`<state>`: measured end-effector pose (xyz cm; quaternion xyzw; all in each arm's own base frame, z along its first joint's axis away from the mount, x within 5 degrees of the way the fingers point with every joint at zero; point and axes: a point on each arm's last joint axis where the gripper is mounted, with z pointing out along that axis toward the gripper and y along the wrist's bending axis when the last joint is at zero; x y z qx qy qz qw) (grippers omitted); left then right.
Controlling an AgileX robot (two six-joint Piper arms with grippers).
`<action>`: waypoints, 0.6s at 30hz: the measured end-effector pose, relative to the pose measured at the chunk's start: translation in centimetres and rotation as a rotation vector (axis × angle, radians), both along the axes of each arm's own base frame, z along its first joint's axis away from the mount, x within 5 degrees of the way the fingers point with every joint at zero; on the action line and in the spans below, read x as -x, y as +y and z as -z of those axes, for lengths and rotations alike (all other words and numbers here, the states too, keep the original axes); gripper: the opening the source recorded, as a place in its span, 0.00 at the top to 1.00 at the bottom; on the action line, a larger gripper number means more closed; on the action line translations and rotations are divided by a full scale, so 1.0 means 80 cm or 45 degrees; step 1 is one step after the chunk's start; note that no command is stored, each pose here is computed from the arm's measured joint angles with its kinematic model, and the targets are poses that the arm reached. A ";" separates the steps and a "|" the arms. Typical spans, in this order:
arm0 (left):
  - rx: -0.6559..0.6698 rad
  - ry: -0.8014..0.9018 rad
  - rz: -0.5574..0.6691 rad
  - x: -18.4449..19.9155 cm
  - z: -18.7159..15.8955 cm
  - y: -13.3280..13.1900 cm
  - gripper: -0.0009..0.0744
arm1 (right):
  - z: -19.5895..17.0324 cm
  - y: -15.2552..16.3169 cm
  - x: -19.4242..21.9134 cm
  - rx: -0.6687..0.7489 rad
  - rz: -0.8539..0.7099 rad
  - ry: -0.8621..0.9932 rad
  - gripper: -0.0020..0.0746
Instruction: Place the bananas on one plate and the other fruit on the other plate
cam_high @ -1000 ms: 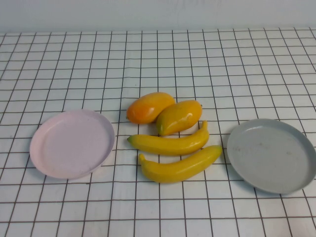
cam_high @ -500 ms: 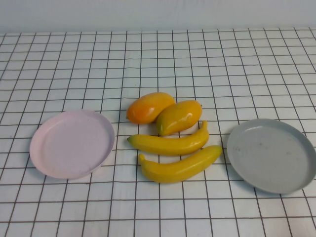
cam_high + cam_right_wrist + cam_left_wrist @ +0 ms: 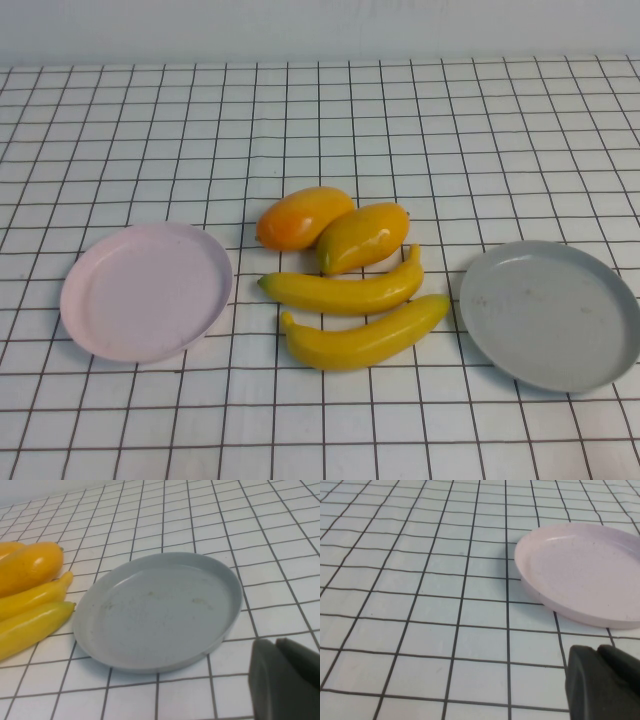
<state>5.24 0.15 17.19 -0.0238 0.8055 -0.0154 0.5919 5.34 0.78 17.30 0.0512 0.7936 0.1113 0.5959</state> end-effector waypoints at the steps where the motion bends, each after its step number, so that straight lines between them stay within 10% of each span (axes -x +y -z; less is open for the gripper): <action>1: 0.000 0.000 0.000 0.000 0.000 0.000 0.99 | 0.000 0.000 0.000 0.000 0.000 0.000 0.99; 11: 0.089 -0.004 0.001 0.000 0.000 -0.002 0.99 | 0.000 0.000 0.000 0.000 0.000 0.000 0.99; 18: 0.819 -0.164 -0.028 -0.004 -0.019 -0.014 0.99 | 0.000 0.000 0.000 0.000 0.000 0.000 0.99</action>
